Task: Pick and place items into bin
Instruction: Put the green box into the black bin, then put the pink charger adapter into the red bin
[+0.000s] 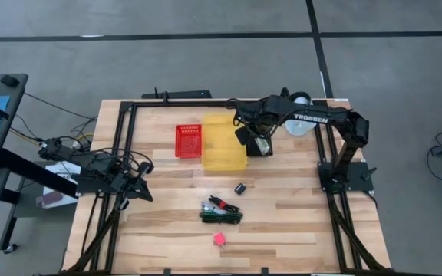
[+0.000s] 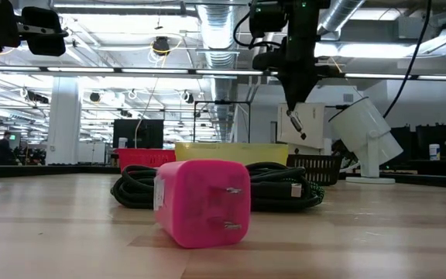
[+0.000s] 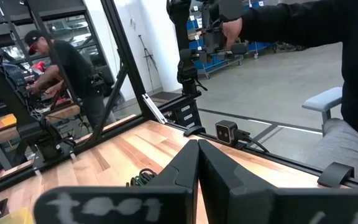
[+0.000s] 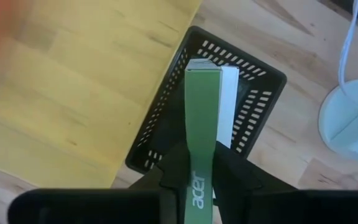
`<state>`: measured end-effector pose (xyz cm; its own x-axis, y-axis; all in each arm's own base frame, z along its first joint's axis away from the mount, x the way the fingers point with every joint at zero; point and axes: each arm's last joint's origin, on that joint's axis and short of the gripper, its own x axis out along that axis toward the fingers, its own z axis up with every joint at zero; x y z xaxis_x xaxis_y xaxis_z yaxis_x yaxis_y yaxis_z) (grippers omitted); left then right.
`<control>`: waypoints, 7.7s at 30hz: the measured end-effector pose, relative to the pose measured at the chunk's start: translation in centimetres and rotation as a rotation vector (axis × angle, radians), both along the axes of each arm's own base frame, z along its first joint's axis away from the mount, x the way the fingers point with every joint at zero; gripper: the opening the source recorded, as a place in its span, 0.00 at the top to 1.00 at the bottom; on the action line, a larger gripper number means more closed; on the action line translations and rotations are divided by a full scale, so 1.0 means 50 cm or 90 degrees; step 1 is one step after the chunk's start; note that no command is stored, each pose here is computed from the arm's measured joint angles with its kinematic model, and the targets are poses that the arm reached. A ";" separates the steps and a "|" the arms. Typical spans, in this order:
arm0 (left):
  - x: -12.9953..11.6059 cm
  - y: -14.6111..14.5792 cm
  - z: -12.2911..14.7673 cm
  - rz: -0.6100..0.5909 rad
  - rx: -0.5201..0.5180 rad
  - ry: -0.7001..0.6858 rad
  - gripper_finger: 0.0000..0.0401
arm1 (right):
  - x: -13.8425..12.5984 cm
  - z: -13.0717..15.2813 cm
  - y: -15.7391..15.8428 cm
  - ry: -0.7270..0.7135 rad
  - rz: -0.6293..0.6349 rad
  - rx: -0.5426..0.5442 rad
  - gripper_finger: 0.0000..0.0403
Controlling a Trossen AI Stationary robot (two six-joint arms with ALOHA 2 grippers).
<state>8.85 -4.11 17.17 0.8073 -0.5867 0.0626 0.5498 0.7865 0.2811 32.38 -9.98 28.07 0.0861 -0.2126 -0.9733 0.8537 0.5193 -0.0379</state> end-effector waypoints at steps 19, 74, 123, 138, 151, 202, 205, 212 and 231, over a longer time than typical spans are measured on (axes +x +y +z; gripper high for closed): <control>0.000 0.000 0.000 0.000 0.000 0.000 1.00 | -0.001 0.000 0.001 0.006 -0.001 -0.006 0.71; 0.000 0.000 0.000 0.000 0.000 0.000 1.00 | -0.007 0.004 0.586 -0.195 0.600 -0.216 0.66; 0.133 -0.008 0.147 0.433 0.148 0.156 0.91 | -0.204 0.014 0.119 -0.569 0.778 0.085 0.67; 0.257 -0.039 0.229 0.374 0.357 0.380 0.66 | -0.209 -0.025 0.198 -0.629 0.821 0.135 0.67; 0.332 -0.083 0.208 0.125 0.484 0.382 0.70 | -0.242 -0.028 0.226 -0.576 0.813 0.147 0.67; 0.494 -0.245 0.200 0.116 0.516 0.473 0.51 | -0.291 -0.034 0.156 -0.552 0.753 0.199 0.67; 0.491 -0.249 0.199 0.102 0.515 0.476 0.52 | -0.293 -0.035 0.157 -0.550 0.750 0.211 0.67; 0.481 -0.271 0.200 0.089 0.513 0.470 0.53 | -0.295 -0.036 0.157 -0.544 0.745 0.219 0.67; 0.590 -0.360 0.139 0.014 0.651 0.572 0.53 | -0.295 -0.037 0.157 -0.541 0.732 0.229 0.67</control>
